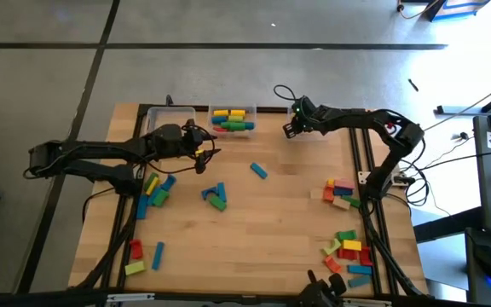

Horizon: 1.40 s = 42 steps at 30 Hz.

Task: Sort blocks by size
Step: Put the brown rectangular block into the right transparent bin, then put the orange arch block into the right transparent bin

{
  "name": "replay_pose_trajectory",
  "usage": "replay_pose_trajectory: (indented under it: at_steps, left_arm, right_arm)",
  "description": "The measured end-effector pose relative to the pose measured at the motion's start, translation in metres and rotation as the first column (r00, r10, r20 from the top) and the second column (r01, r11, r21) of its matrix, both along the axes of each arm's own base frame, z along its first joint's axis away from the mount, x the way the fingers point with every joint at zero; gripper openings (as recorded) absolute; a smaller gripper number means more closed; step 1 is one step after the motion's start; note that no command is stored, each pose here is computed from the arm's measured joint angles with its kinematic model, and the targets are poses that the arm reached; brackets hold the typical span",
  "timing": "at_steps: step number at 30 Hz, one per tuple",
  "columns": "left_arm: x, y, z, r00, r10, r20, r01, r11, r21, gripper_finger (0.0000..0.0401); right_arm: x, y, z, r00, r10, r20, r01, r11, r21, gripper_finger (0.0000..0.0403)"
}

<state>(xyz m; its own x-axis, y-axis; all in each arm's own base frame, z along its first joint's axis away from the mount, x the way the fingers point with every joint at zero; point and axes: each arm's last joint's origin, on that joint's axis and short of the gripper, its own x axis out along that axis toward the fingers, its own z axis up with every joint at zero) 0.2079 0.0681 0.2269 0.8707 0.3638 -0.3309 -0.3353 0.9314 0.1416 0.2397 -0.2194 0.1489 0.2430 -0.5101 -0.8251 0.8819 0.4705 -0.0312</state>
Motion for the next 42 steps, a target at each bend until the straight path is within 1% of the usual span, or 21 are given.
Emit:
replay_pose_trajectory:
  at_steps: [6, 15, 21, 25, 32, 37, 42]
  left_arm:
    - [0.000, 0.000, 0.000, 1.000, -0.003, -0.003, 0.003, 1.000, 0.008, 0.0217]
    - [0.000, 0.000, 0.000, 1.000, -0.002, -0.003, 0.002, 1.000, 0.006, 0.0217]
    - [0.000, 0.000, 0.000, 1.000, -0.002, -0.003, 0.002, 1.000, 0.006, 0.0217]
    - [0.000, 0.000, 0.000, 1.000, -0.003, -0.004, 0.003, 1.000, 0.008, 0.0217]
    - [0.000, 0.000, 0.000, 1.000, -0.003, -0.005, 0.003, 1.000, 0.008, 0.0217]
    - [0.000, 0.000, 0.000, 1.000, -0.003, -0.004, 0.003, 1.000, 0.008, 0.0217]
    - [0.000, 0.000, 0.000, 1.000, -0.003, -0.004, 0.003, 1.000, 0.008, 0.0217]
  right_arm:
    - [0.003, -0.003, -0.006, 1.000, 0.002, 0.014, -0.002, 1.000, -0.005, 0.0140]
    - [0.003, -0.003, -0.006, 1.000, 0.005, 0.008, -0.005, 1.000, -0.006, 0.0191]
    - [0.002, -0.001, -0.001, 1.000, 0.030, -0.006, -0.030, 0.999, -0.010, 0.0206]
    - [-0.002, 0.003, 0.015, 0.999, 0.038, 0.021, -0.037, 0.999, -0.026, 0.0205]
    - [-0.015, 0.015, 0.044, 0.998, 0.064, 0.027, -0.063, 0.998, -0.032, 0.0205]
    - [-0.025, 0.035, 0.067, 0.983, 0.157, 0.092, -0.162, 0.985, 0.055, 0.0205]
    - [-0.027, 0.074, 0.087, 0.959, 0.269, 0.089, -0.277, 0.957, 0.086, 0.0205]
